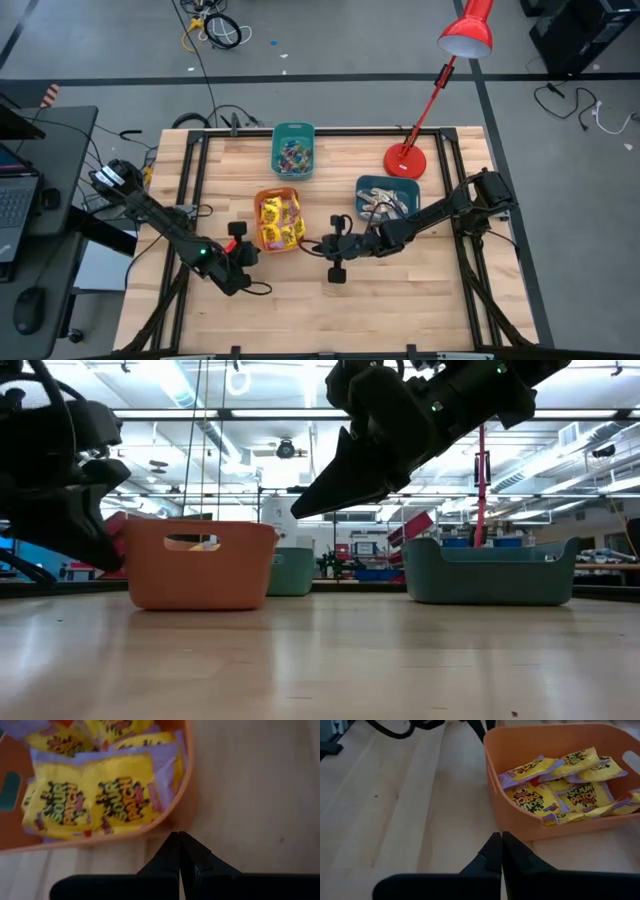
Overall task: Sort candy
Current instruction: Move the orange bin to the left side of the green bin
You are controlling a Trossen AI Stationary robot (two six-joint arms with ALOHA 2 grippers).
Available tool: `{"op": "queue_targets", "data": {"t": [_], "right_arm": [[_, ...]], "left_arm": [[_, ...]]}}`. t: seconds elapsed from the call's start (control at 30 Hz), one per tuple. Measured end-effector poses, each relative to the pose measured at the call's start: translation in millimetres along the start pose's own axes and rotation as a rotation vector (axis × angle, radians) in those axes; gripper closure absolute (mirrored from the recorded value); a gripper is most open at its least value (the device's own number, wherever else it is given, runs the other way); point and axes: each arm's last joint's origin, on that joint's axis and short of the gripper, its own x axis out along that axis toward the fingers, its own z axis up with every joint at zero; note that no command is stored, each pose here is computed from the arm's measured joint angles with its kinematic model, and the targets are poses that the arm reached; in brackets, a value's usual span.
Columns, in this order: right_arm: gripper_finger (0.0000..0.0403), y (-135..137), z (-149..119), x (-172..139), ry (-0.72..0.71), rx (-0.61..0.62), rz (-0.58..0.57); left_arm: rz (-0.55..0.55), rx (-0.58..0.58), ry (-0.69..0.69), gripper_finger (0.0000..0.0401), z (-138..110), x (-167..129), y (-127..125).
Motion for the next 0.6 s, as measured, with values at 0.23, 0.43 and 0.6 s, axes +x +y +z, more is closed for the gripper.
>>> {"op": "queue_targets", "data": {"t": [0.23, 0.43, 0.6], "right_arm": [[0.0403, -1.3, -1.5, 0.5, 0.015, -0.003, -0.005], [0.0403, -4.3, -1.7, 1.2, 0.021, -0.002, -0.013], [0.0403, -4.8, -2.1, 1.4, 0.026, -0.004, -0.015]], "left_arm": [[-0.222, 0.033, 0.031, 0.0401, 1.8, -7.0, -10.0], [-0.235, 0.019, -0.16, 0.0401, 20.1, -11.9, -14.5], [-0.098, 0.022, -0.124, 0.0401, 13.7, -5.1, -4.5]]}}
